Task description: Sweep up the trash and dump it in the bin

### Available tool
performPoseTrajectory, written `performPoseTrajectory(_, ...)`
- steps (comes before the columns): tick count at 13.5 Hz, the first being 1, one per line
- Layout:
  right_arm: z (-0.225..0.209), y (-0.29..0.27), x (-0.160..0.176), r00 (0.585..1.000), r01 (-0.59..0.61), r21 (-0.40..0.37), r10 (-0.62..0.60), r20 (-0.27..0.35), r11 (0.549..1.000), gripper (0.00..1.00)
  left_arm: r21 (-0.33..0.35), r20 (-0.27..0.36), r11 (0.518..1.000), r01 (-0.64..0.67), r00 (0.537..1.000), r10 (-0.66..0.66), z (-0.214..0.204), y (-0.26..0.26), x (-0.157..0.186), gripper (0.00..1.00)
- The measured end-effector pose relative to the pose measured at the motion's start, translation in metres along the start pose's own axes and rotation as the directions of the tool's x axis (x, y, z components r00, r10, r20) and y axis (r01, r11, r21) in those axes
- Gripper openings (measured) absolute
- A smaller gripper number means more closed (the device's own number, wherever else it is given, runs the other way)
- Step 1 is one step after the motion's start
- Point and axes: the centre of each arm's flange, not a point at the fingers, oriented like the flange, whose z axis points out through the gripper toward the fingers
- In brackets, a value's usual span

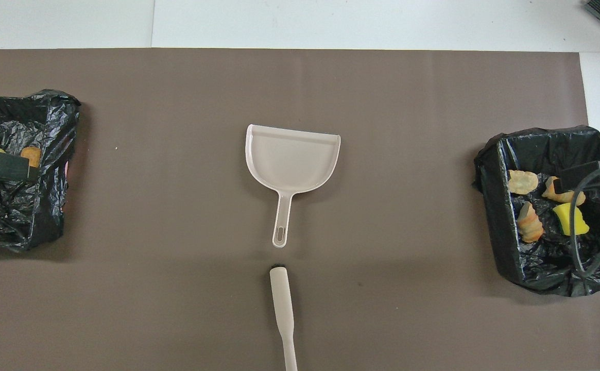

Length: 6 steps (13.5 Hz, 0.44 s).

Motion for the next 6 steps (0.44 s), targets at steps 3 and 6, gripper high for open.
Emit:
performPoseTrajectory(3, 0.0000, 0.0003, 0.0000, 1.000, -0.001, 0.000, 0.001, 0.000, 1.000, 1.00, -0.002, 0.003, 1.000, 0.010, 1.000, -0.010, 0.0004, -0.0054, 0.0000, 1.00)
performPoseTrajectory(6, 0.0000, 0.0003, -0.0001, 1.000, -0.001, 0.000, 0.001, 0.001, 1.000, 1.00, 0.005, 0.028, 1.000, 0.007, 1.000, -0.008, 0.0026, -0.0045, -0.0027, 1.00)
